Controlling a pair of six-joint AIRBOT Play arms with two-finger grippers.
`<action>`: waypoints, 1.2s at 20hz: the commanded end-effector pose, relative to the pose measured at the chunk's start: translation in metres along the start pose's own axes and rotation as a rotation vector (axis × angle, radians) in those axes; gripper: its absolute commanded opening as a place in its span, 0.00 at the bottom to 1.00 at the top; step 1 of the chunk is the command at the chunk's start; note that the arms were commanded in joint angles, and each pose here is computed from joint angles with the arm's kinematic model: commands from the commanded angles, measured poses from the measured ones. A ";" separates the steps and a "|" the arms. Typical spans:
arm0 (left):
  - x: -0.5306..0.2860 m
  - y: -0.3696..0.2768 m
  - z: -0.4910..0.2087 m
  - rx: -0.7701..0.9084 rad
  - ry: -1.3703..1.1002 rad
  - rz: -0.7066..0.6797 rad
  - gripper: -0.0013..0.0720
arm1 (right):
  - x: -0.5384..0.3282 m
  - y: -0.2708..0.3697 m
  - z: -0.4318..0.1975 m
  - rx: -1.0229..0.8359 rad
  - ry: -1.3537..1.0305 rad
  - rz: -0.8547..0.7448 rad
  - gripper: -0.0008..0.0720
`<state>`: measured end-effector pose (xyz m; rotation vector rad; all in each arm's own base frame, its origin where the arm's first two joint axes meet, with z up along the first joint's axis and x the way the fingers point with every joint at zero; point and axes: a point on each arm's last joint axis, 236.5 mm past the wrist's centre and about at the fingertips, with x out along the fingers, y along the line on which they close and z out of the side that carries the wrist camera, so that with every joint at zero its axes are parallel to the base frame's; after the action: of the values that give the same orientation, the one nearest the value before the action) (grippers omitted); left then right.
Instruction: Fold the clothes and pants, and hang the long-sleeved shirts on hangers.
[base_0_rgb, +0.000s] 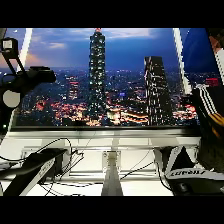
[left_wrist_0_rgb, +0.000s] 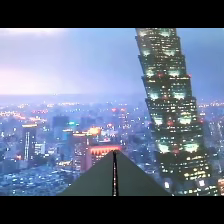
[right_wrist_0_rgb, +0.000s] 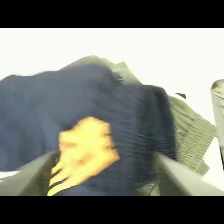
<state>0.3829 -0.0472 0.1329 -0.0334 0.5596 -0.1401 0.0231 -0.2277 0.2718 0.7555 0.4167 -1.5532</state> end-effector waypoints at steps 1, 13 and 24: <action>0.000 0.000 0.001 0.000 -0.002 0.001 0.02 | 0.004 -0.010 0.003 0.104 -0.001 -0.028 0.95; 0.000 0.000 0.001 0.000 -0.002 0.001 0.02 | -0.058 0.253 -0.227 -1.132 0.399 0.882 0.04; 0.000 0.000 0.001 0.000 -0.002 0.001 0.02 | -0.195 0.268 -0.333 -1.483 0.188 1.299 0.04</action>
<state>0.3829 -0.0471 0.1330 -0.0331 0.5592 -0.1400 0.3549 0.0823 0.2084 -0.0844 0.8324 0.1947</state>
